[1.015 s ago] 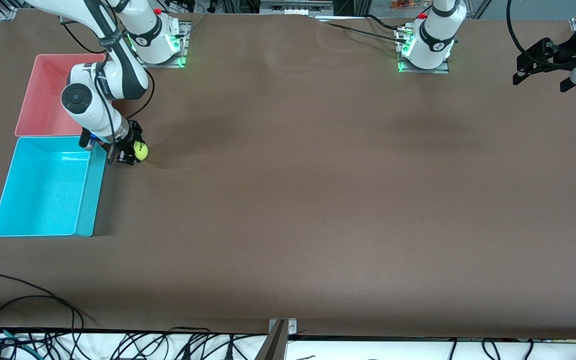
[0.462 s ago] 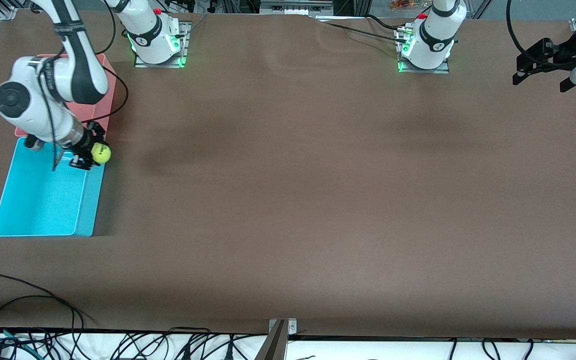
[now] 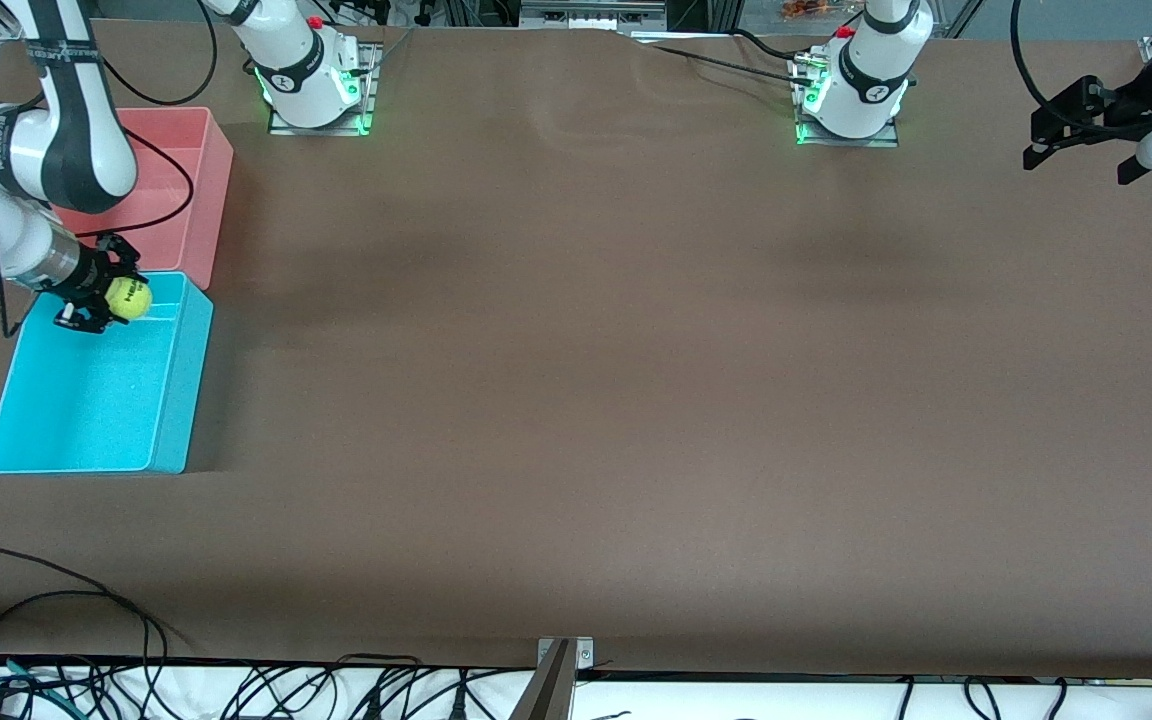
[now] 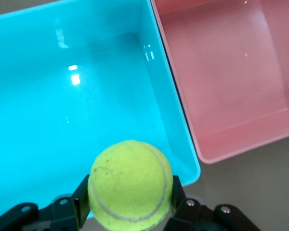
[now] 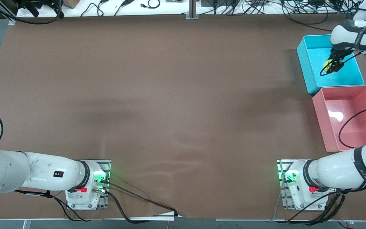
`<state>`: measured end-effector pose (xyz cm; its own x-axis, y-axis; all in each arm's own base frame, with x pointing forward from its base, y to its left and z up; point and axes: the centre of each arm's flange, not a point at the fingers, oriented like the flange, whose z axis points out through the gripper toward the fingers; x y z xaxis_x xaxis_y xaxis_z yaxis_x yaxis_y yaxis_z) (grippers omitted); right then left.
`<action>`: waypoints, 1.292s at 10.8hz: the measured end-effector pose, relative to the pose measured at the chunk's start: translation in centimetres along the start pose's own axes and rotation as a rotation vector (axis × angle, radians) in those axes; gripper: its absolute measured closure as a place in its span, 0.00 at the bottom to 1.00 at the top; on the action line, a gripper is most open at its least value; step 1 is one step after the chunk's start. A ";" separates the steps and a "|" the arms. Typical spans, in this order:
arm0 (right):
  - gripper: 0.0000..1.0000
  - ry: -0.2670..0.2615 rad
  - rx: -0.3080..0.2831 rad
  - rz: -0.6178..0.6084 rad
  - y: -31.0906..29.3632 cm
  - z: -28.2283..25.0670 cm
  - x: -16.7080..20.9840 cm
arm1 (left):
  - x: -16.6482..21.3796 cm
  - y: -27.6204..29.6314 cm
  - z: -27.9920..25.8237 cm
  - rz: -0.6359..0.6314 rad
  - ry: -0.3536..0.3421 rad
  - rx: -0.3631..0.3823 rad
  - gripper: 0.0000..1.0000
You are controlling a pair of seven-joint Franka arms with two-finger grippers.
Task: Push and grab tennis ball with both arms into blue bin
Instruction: 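Grasp the tennis ball with the right gripper and lift it, then carry the ball over the blue bin and open the right gripper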
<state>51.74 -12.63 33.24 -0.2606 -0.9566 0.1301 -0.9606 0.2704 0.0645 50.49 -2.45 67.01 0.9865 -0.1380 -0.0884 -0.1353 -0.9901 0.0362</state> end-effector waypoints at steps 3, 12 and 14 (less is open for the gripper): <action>0.33 0.014 0.012 -0.025 -0.6 2.0 3.8 | 0.0 0.0 0.0 0.000 0.000 0.000 0.00; 0.33 0.074 0.038 -0.083 -2.1 10.1 8.6 | 0.0 0.1 0.0 0.002 0.000 0.000 0.00; 0.33 0.083 0.045 -0.096 -2.1 11.3 9.6 | 0.0 0.1 0.0 0.002 0.000 0.000 0.00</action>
<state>50.16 -23.64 23.14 -0.1599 -0.9652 0.2069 -0.9846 0.1710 0.0368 50.49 -2.55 67.01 0.9862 -0.1400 -0.0884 -0.1372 -0.9899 0.0362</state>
